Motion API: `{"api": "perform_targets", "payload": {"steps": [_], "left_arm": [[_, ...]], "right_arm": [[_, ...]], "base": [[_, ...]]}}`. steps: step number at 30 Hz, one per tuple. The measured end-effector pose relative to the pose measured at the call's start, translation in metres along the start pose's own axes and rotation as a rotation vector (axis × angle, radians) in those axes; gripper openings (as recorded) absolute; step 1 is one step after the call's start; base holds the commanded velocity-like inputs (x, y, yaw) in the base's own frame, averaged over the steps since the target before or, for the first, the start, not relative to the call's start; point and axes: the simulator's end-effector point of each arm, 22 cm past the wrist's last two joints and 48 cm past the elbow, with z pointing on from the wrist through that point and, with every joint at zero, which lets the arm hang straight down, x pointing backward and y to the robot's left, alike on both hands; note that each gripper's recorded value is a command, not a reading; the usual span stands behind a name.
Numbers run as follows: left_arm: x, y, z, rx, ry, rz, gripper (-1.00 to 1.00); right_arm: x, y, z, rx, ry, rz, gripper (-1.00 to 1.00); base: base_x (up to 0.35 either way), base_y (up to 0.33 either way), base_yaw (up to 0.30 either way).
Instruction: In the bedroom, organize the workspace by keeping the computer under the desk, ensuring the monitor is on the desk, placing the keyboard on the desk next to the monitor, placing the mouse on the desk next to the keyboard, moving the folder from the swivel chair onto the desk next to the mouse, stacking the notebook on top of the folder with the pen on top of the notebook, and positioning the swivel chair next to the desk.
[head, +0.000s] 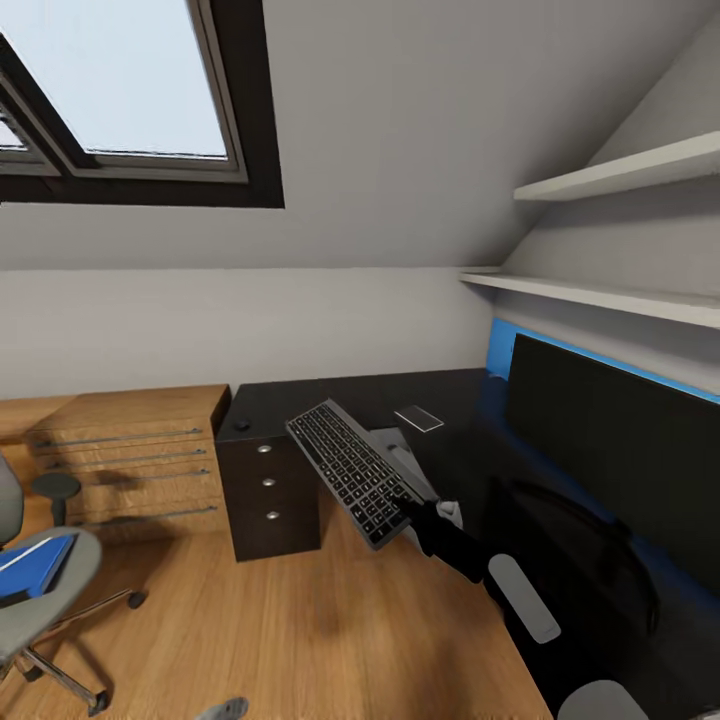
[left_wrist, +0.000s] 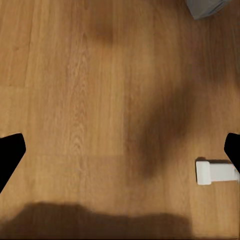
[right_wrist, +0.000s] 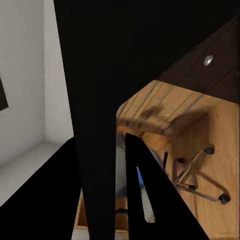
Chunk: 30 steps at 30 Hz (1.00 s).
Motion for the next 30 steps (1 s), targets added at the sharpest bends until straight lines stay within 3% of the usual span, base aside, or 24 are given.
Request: {"api": "perform_targets", "payload": {"steps": [30], "left_arm": [[-0.0002,0.0005,-0.0001,-0.001,-0.001,-0.001,1.00]], "right_arm": [[-0.0029,-0.0063,-0.0031,0.013,-0.001,-0.002,-1.00]], "base": [[-0.293,-0.171,0.000]]}}
